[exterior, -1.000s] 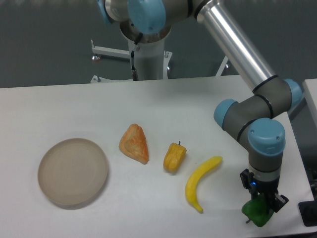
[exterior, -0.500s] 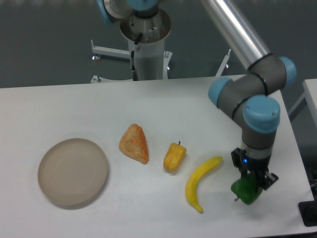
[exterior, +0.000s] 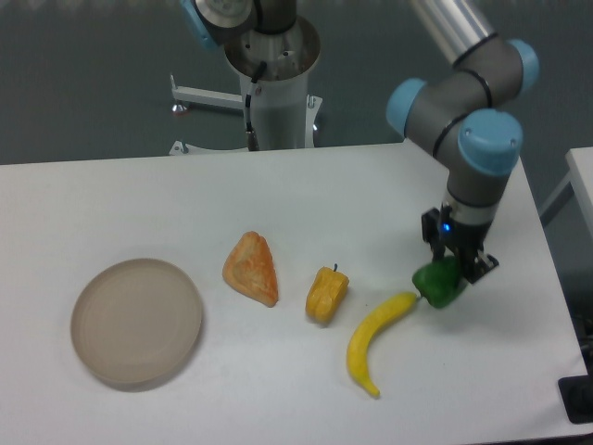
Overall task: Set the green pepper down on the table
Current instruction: 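Lift the held green pepper and carry it toward the orange pepper, then lower the green pepper onto the table beside the banana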
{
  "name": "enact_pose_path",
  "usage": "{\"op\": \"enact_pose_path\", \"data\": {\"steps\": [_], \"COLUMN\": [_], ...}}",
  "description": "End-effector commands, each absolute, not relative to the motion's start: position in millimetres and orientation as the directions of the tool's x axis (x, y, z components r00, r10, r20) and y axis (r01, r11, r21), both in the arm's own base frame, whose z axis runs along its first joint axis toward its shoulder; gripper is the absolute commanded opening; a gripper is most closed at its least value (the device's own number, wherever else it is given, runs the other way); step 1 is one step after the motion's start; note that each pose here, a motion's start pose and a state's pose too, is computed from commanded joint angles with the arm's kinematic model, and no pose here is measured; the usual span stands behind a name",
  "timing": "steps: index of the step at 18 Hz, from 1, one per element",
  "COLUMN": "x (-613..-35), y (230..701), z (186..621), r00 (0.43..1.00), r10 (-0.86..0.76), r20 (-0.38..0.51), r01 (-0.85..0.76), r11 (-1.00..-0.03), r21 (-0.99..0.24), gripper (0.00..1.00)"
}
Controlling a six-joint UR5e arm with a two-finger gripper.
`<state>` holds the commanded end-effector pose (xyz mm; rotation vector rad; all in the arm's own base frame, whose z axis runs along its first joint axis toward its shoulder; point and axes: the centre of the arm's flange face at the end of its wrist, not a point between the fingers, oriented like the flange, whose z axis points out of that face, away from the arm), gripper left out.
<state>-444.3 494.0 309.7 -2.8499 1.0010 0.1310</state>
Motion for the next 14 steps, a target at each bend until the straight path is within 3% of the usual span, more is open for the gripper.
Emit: {"op": "enact_pose_path", "data": {"steps": [3, 6, 8, 14], "x": [-422, -413, -400, -400], "y": [479, 466, 457, 453], "z": [300, 281, 270, 267], "r00": [0.8, 0.875, 0.892, 0.903], "r10": [-0.595, -0.484, -0.445, -0.418], "r20": [-0.079, 0.03, 0.078, 0.096], "r01": [-0.6, -0.47, -0.422, -0.389], "r11": [-0.791, -0.862, -0.882, -0.893], "r21": [-0.117, -0.191, -0.21, -0.225], "gripper": [0.38, 0.38, 0.38, 0.38]}}
